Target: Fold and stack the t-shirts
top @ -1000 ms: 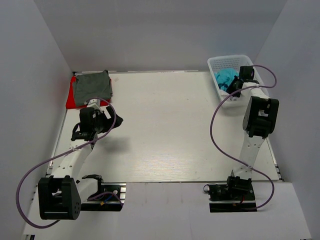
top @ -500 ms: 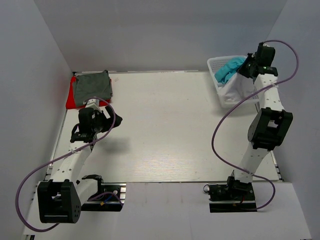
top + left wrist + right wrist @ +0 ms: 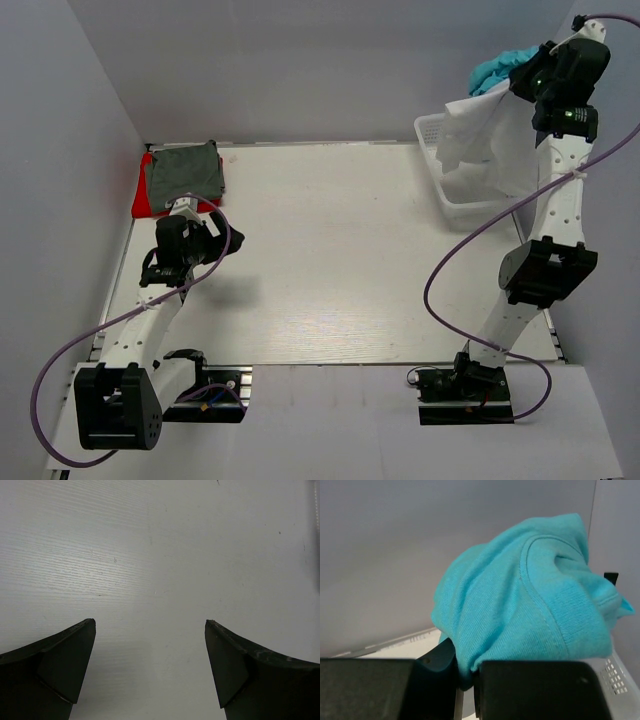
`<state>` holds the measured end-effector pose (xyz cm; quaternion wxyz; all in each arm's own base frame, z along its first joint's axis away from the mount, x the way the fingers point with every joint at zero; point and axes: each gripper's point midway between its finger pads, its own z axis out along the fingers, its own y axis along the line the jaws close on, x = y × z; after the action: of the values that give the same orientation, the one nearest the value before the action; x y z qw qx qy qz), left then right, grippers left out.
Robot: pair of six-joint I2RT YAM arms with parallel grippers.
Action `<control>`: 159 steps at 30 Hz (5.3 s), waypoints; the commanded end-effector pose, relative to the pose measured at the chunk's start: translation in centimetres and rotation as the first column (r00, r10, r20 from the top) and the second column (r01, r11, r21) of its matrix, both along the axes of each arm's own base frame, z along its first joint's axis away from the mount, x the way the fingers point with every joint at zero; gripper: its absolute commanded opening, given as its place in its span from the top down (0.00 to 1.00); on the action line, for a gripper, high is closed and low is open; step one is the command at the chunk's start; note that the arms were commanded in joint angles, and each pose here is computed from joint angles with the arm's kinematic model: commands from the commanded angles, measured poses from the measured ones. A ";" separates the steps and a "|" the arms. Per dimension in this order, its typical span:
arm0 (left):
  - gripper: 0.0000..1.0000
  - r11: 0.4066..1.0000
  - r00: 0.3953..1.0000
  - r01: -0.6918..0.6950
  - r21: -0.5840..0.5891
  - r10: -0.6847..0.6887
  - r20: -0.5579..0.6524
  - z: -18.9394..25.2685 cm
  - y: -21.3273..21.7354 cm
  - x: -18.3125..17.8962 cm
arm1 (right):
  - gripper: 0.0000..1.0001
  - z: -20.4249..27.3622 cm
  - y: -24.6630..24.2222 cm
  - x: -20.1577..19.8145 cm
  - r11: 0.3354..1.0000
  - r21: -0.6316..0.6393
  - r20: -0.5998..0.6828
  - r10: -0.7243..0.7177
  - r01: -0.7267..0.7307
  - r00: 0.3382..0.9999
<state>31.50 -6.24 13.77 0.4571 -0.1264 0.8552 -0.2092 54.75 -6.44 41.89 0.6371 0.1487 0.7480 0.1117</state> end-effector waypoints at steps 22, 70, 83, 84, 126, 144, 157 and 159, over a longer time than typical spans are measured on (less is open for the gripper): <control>0.00 0.996 0.995 -0.039 -0.074 0.046 0.092 4.5 -0.1 0.4 | 1.00 7.0 22.2 -18.2 0.633 -0.134 0.241 0.767 -0.762 0.595; 0.00 0.988 0.981 -0.153 -0.006 0.151 -0.122 -1.8 1.8 0.2 | 1.00 -34.2 35.9 -13.3 0.638 -0.116 -0.691 0.499 -0.761 0.524; 0.00 0.996 0.996 -0.085 -0.002 0.085 -0.026 -0.4 1.2 -0.7 | 1.00 -4.1 27.0 -4.3 0.893 -0.197 -0.042 0.404 -0.404 0.914; 0.00 0.996 0.996 -0.085 -0.003 0.085 -0.014 0.0 1.2 -0.8 | 1.00 -2.7 25.5 -4.0 0.910 -0.219 -0.015 0.357 -0.352 0.934; 0.12 0.906 0.793 0.422 -0.037 -0.389 -0.468 -11.7 -13.0 -12.1 | 0.10 -20.4 14.9 -19.0 0.964 -0.068 -0.502 0.188 -0.255 0.844; 1.00 0.902 0.839 0.431 0.013 -0.396 -0.373 -10.0 -15.2 -12.7 | 0.11 -37.6 14.9 -35.9 0.983 0.125 -0.814 0.179 -0.135 0.552; 1.00 0.993 0.992 0.111 0.048 -0.114 0.049 5.5 -15.6 -1.3 | 1.00 -31.0 19.2 -24.8 0.954 0.189 -0.569 0.301 -0.234 0.765; 1.00 0.993 0.991 0.068 0.096 -0.078 0.105 7.6 -15.5 1.4 | 1.00 -27.9 19.7 -22.1 0.948 0.159 -0.495 0.318 -0.275 0.809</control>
<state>28.20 -22.89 15.98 0.4114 -0.0241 0.8819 -0.2292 25.28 11.25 5.93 0.2447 0.1181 0.9510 0.1478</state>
